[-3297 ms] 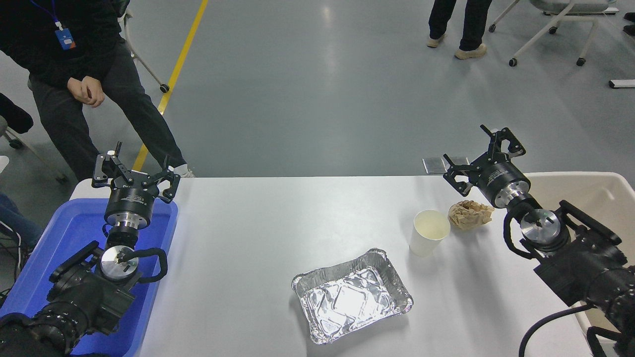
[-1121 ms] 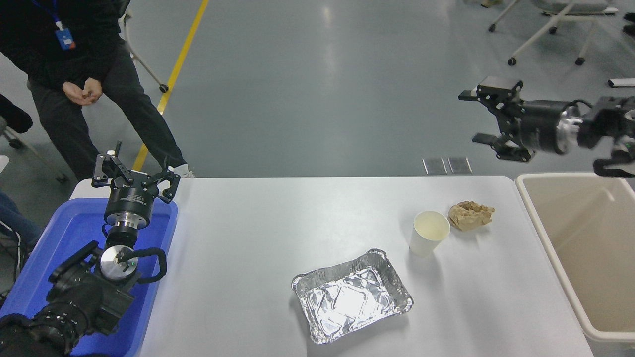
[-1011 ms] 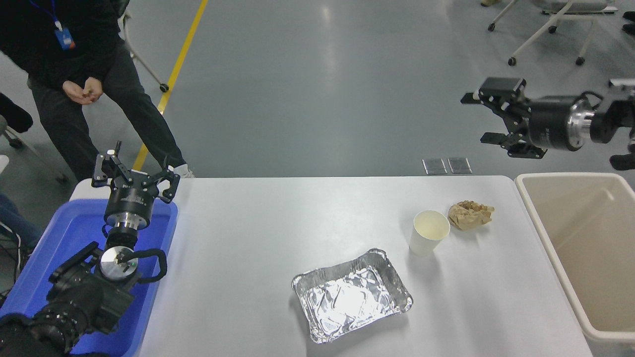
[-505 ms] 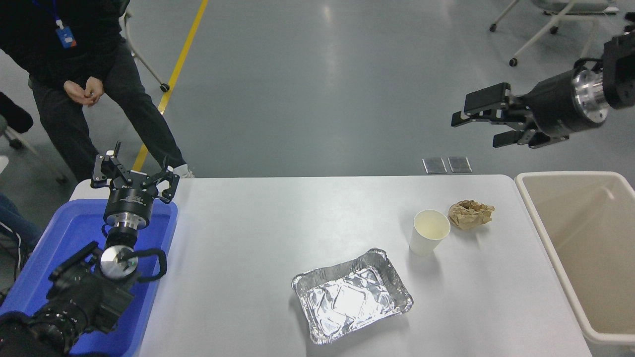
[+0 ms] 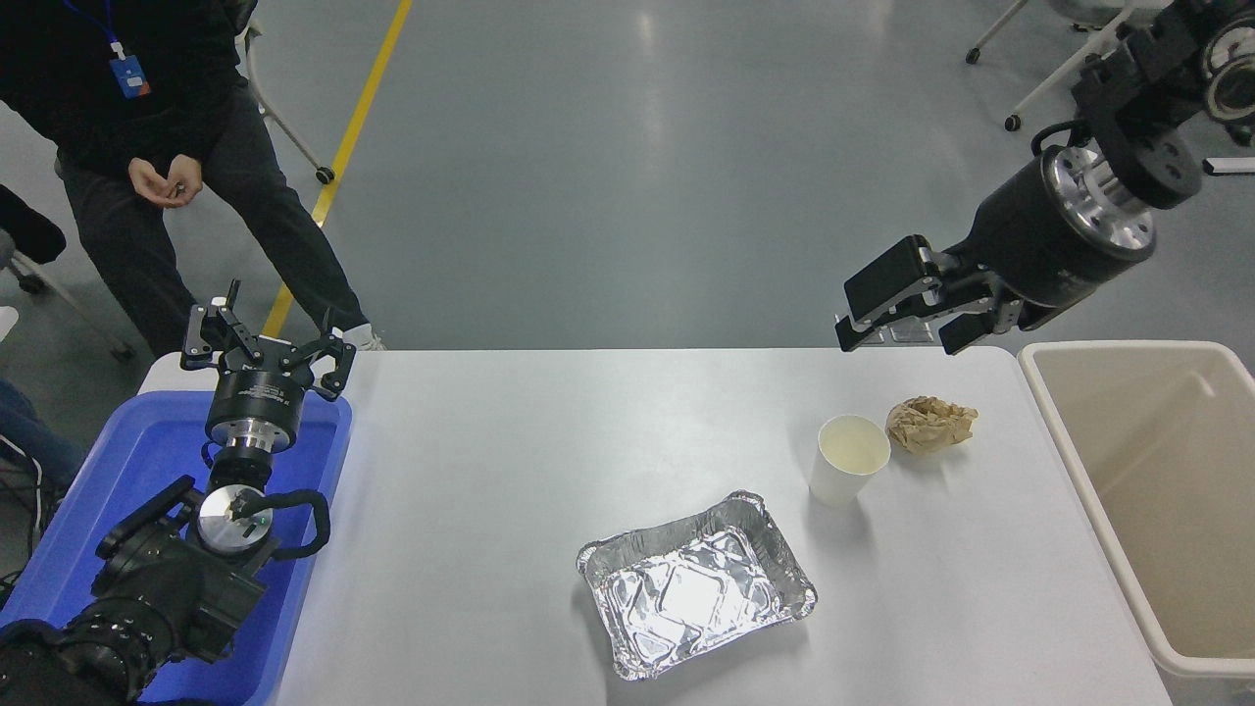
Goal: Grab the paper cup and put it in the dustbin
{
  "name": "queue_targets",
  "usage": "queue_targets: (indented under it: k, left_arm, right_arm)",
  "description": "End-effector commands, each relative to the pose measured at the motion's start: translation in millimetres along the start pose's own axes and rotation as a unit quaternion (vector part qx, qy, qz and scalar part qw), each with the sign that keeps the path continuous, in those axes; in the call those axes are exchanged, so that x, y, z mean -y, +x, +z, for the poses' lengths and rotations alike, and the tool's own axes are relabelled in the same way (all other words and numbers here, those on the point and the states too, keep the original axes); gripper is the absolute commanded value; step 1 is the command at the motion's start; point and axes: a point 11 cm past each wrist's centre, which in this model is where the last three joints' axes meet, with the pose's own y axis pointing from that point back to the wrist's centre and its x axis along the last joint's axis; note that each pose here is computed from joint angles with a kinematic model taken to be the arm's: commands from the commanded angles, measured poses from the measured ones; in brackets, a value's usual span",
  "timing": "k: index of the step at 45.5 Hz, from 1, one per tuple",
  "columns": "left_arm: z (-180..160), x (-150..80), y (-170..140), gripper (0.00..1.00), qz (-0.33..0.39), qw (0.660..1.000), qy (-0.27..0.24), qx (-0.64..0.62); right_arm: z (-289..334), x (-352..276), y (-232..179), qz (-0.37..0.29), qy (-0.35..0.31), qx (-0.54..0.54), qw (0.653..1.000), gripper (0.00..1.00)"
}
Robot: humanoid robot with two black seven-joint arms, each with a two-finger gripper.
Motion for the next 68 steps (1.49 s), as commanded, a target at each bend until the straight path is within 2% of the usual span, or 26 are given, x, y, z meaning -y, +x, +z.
queue_targets:
  k: [1,19,28,41,49,59,68]
  left_arm:
    - [0.1,0.0,0.0,0.99,0.0,1.0,0.0,0.0]
    - [0.0,0.0,0.0,0.99,0.0,1.0,0.0,0.0]
    - [0.0,0.0,0.0,0.99,0.0,1.0,0.0,0.0]
    - [-0.6,-0.2,0.2,0.99,0.0,1.0,0.0,0.0]
    - [-0.8,-0.1,-0.2,0.99,0.0,1.0,0.001,0.0]
    - [0.2,-0.1,0.4,0.99,0.001,1.0,0.0,0.001]
    - [0.0,0.0,0.0,0.99,0.0,1.0,0.0,0.0]
  right_arm:
    - [-6.2,15.5,-13.2,-0.041,-0.01,-0.012,0.999,1.0]
    - [12.6,30.3,-18.1,-0.055,-0.006,0.014,0.998,1.0]
    - [35.7,44.1,-6.5,-0.052,-0.05,-0.011,0.997,1.0]
    - [70.0,80.5,22.6,0.034,-0.093,-0.034,0.994,1.0]
    - [88.0,106.9,26.0,0.046,-0.102,-0.046,0.993,1.0]
    - [91.3,141.8,39.1,0.094,-0.097,-0.046,0.99,1.0]
    - [97.2,186.9,27.1,0.108,-0.089,-0.041,0.989,1.0]
